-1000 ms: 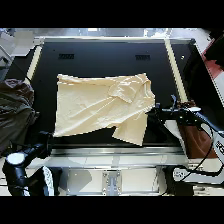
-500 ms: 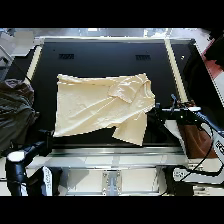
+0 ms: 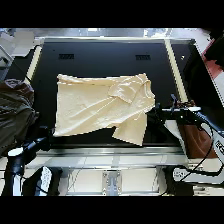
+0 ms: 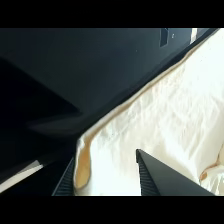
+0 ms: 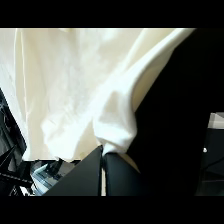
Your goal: Fold the shirts.
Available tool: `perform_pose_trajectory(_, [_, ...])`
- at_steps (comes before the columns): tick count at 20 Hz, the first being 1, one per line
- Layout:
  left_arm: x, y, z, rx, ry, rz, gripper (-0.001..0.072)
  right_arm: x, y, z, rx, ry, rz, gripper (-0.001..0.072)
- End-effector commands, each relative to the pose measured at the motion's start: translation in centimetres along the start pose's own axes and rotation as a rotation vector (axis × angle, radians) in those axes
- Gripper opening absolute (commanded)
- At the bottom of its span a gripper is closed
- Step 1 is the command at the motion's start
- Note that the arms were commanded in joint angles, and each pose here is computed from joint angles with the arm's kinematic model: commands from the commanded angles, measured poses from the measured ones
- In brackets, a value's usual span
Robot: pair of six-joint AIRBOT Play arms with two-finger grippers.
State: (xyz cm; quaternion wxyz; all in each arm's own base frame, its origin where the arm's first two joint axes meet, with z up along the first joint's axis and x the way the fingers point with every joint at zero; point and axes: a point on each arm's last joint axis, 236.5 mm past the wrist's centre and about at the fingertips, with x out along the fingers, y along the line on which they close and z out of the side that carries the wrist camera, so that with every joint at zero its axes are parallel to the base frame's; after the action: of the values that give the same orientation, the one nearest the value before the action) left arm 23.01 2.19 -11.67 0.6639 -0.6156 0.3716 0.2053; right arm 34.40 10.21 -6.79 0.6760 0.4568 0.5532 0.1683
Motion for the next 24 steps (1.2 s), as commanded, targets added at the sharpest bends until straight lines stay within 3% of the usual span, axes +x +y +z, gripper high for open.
perform_pose_trajectory(1, [0.9, -0.4, -0.1, 0.035, 0.020, -0.031, 0.0461, 0.0, 0.2, 0.1, 0.000, -0.002, 0.004, 0.0017])
perform_pose_trajectory(2, [1.0, -0.5, -0.3, 0.035, 0.028, -0.037, 0.0450, 0.0, 0.3, 0.1, -0.001, -0.005, 0.006, 0.0017])
perform_pose_trajectory(3, [1.2, -0.9, -0.5, 0.044, 0.035, -0.050, 0.0329, -0.2, 0.5, 0.2, -0.009, -0.011, 0.007, 0.0017])
perform_pose_trajectory(4, [1.2, -1.7, -0.7, 0.070, 0.037, -0.082, 0.0108, -0.5, 0.9, 0.3, -0.021, -0.020, 0.011, 0.0016])
perform_pose_trajectory(5, [1.1, -3.3, -0.9, 0.100, 0.037, -0.141, 0.0008, -0.8, 1.5, 0.4, -0.038, -0.032, 0.015, 0.0016])
perform_pose_trajectory(8, [-1.9, -12.0, -0.9, 0.236, 0.036, -0.433, 0.0006, -3.2, 4.8, 0.1, -0.145, -0.080, 0.045, 0.0015])
perform_pose_trajectory(10, [-6.8, -19.7, -0.2, 0.411, -0.018, -0.624, 0.0004, -5.7, 8.3, -1.6, -0.270, -0.102, 0.075, 0.0016])
perform_pose_trajectory(13, [-16.8, -29.5, -0.1, 0.733, -0.211, -0.787, 0.0004, -10.4, 13.9, -6.7, -0.534, -0.134, 0.104, 0.0015])
perform_pose_trajectory(15, [-22.7, -33.4, -1.0, 0.955, -0.342, -0.763, 0.0004, -14.4, 18.5, -10.4, -0.758, -0.215, 0.114, 0.0016])
perform_pose_trajectory(19, [-31.3, -36.5, 0.3, 1.190, -0.613, -0.527, 0.0004, -25.6, 30.5, -16.1, -1.168, -0.676, 0.136, 0.0016])
perform_pose_trajectory(21, [-34.9, -38.0, -1.2, 1.290, -0.672, -0.514, 0.0004, -31.4, 35.9, -19.5, -1.297, -0.905, 0.166, 0.0017])
perform_pose_trajectory(24, [-39.0, -40.5, -3.4, 1.388, -0.709, -0.544, 0.0003, -36.3, 40.5, -21.6, -1.398, -1.057, 0.162, 0.0016])
